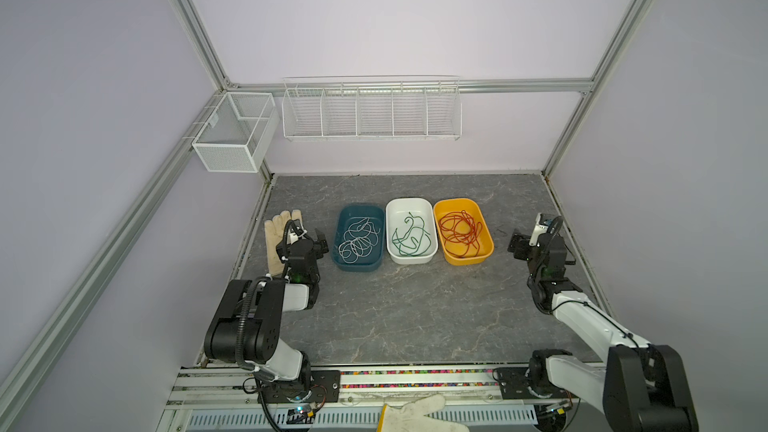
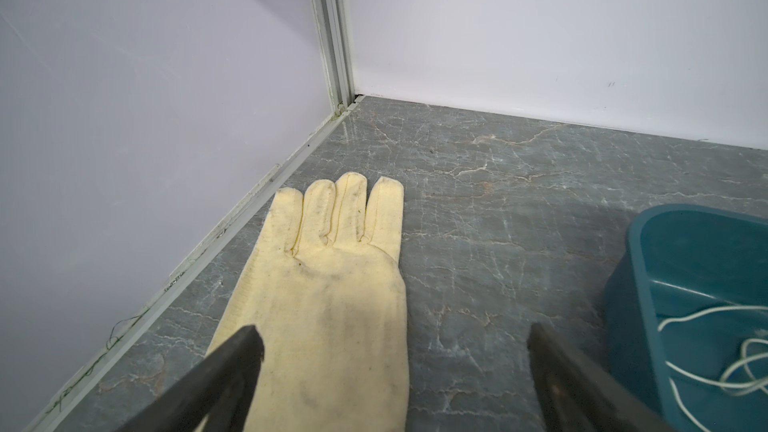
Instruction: Untangle the cables
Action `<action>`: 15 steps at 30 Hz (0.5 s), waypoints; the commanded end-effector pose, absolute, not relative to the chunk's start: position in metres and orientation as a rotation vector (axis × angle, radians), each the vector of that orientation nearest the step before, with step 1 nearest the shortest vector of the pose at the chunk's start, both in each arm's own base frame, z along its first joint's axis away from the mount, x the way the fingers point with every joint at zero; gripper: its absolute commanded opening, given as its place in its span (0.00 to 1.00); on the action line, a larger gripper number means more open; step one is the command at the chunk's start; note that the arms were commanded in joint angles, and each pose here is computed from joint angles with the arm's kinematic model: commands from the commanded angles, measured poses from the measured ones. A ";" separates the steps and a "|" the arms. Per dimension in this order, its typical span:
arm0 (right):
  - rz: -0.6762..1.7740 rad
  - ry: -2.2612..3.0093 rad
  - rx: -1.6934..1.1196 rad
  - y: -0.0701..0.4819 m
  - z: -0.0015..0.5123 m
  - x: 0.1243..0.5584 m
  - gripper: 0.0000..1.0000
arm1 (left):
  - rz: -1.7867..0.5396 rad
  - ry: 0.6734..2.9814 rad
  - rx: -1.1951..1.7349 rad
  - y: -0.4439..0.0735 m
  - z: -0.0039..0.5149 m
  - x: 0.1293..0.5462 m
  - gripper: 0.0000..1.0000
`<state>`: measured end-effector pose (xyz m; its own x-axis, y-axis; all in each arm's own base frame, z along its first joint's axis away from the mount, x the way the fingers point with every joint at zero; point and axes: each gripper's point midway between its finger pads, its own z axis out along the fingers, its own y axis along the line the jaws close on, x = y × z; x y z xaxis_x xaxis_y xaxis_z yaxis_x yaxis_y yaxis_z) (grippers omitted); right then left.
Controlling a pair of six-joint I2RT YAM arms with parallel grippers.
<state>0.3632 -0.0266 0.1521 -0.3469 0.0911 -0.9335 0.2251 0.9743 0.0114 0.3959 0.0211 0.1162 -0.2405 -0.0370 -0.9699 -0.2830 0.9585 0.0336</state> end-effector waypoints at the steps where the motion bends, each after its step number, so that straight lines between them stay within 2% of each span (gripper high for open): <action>1: -0.142 1.877 0.183 -0.025 0.159 0.371 0.89 | 0.238 1.783 -0.224 0.022 0.120 0.397 0.99; 15: -0.091 1.946 0.115 -0.025 0.140 0.395 0.89 | 0.238 1.783 -0.224 0.022 0.120 0.397 0.99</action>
